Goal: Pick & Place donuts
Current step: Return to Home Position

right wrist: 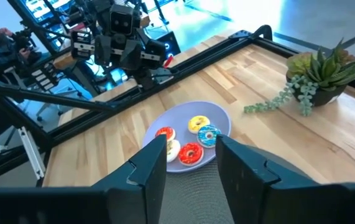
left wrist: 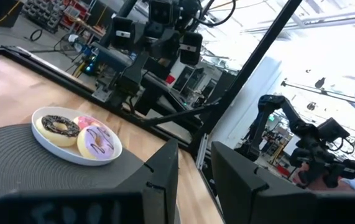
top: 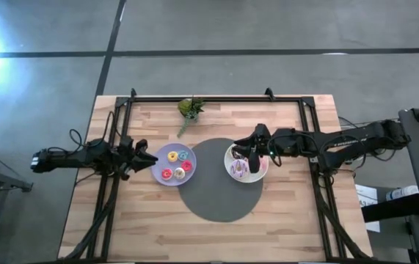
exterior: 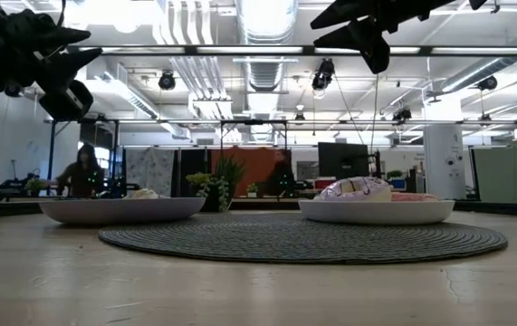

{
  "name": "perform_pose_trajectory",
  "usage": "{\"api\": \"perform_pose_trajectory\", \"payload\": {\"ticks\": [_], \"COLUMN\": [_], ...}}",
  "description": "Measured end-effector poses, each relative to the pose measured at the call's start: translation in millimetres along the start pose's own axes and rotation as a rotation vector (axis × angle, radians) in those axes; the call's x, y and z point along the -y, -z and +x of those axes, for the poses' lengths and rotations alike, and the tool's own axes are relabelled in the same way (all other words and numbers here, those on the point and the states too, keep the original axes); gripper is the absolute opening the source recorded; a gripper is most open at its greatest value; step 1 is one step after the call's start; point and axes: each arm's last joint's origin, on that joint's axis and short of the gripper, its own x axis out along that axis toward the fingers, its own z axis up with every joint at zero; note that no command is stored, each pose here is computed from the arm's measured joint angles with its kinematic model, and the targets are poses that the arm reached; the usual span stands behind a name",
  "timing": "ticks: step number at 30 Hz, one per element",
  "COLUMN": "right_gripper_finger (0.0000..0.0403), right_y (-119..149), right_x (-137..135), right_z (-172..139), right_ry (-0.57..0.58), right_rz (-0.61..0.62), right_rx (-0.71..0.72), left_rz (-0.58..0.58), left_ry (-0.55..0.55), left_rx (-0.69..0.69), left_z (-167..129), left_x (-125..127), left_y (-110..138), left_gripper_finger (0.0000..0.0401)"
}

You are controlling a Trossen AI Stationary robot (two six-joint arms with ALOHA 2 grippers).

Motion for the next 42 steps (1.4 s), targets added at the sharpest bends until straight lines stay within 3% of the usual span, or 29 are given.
{"api": "perform_pose_trajectory", "payload": {"ticks": [5,29,34,38,42], "right_gripper_finger": [0.0123,0.0123,0.0125,0.0130,0.0132], "right_y": [0.0,1.0,1.0,1.0,1.4], "right_x": [0.0,0.3,0.3,0.4,1.5], "right_z": [0.0,0.4,0.4,0.4,0.6], "right_ry": [0.000,-0.001,-0.001,0.000,0.008], "right_rz": [0.000,0.002,-0.008,-0.009,-0.020], "right_rx": [0.000,-0.004,-0.004,-0.005,-0.010], "left_rz": [-0.009,-0.011,0.104,0.114,0.195], "left_ry": [-0.040,-0.067,-0.072,-0.072,-0.086], "left_rx": [-0.058,-0.063,-0.067,-0.067,-0.068], "left_z": [-1.6,-1.4,-1.2,-1.2,-1.3], "left_x": [-3.9,-5.6,-6.0,-6.0,-6.7], "left_y": [6.0,7.5,7.6,7.6,7.9], "left_gripper_finger": [0.0071,0.0071,0.0071,0.0071,0.0071]}}
